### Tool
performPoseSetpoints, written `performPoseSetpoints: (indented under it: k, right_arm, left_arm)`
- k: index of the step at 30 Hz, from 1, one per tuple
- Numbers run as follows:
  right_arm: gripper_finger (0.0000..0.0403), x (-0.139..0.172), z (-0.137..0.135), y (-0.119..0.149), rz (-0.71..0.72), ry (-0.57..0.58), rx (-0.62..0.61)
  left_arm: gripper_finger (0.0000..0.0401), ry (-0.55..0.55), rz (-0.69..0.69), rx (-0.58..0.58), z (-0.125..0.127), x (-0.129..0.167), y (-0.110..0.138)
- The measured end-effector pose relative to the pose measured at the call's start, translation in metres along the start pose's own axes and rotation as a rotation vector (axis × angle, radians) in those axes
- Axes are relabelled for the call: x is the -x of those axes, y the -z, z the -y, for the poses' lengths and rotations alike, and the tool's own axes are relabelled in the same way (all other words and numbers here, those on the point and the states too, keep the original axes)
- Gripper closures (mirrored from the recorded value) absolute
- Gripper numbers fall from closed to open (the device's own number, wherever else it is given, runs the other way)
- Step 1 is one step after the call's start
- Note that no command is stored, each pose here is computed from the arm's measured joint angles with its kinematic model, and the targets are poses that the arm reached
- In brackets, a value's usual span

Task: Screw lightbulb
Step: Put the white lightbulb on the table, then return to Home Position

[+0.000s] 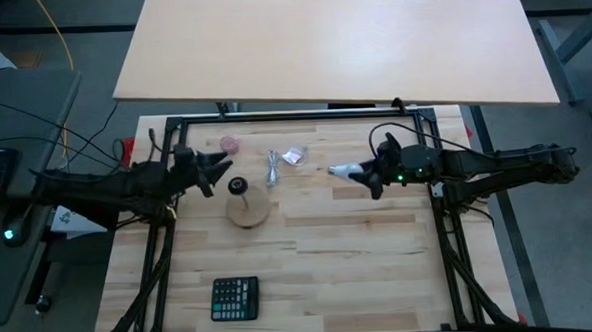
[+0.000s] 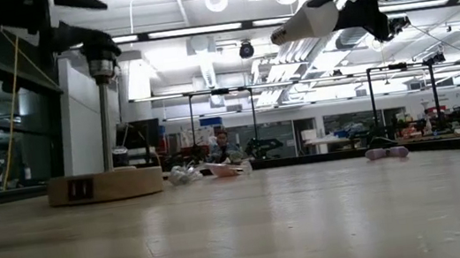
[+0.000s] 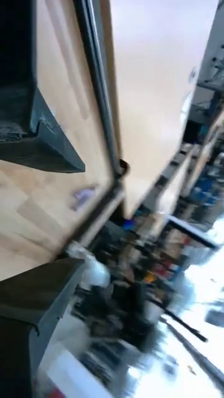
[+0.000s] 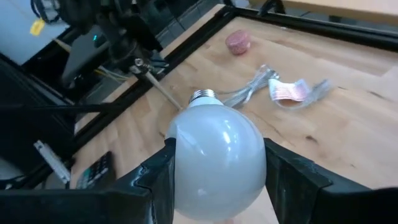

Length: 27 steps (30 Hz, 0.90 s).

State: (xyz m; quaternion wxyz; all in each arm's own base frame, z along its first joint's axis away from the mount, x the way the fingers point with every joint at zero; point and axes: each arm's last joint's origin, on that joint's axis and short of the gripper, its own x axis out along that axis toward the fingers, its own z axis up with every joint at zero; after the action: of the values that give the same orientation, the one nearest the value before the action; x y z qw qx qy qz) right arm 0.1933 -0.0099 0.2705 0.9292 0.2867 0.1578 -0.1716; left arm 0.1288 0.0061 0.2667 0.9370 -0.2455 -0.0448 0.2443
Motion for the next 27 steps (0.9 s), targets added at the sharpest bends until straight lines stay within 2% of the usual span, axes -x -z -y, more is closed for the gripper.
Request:
performPoseSetpoints:
  k: [3, 7, 15, 19, 27]
  right_arm:
    - [0.0208, 0.0, -0.001, 0.001, -0.022, -0.027, 0.001]
    - [0.0182, -0.001, 0.003, 0.006, -0.073, 0.004, 0.014]
    - [0.0114, -0.014, 0.023, 0.044, -0.076, 0.023, -0.011]
    - [0.0111, -0.02, 0.038, 0.071, -0.043, -0.009, -0.044]
    - [0.011, -0.02, 0.068, 0.107, 0.033, 0.056, -0.182]
  left_arm:
    - [0.0174, 0.02, 0.101, 0.071, 0.003, 0.002, -0.01]
    - [0.0174, 0.044, 0.2, 0.06, 0.006, 0.007, -0.022]
    - [0.0174, 0.014, 0.246, 0.095, 0.003, 0.013, -0.027]
    - [0.0174, -0.011, 0.254, 0.105, 0.002, 0.013, -0.027]
    - [0.0174, -0.048, 0.269, 0.11, 0.001, 0.013, -0.027]
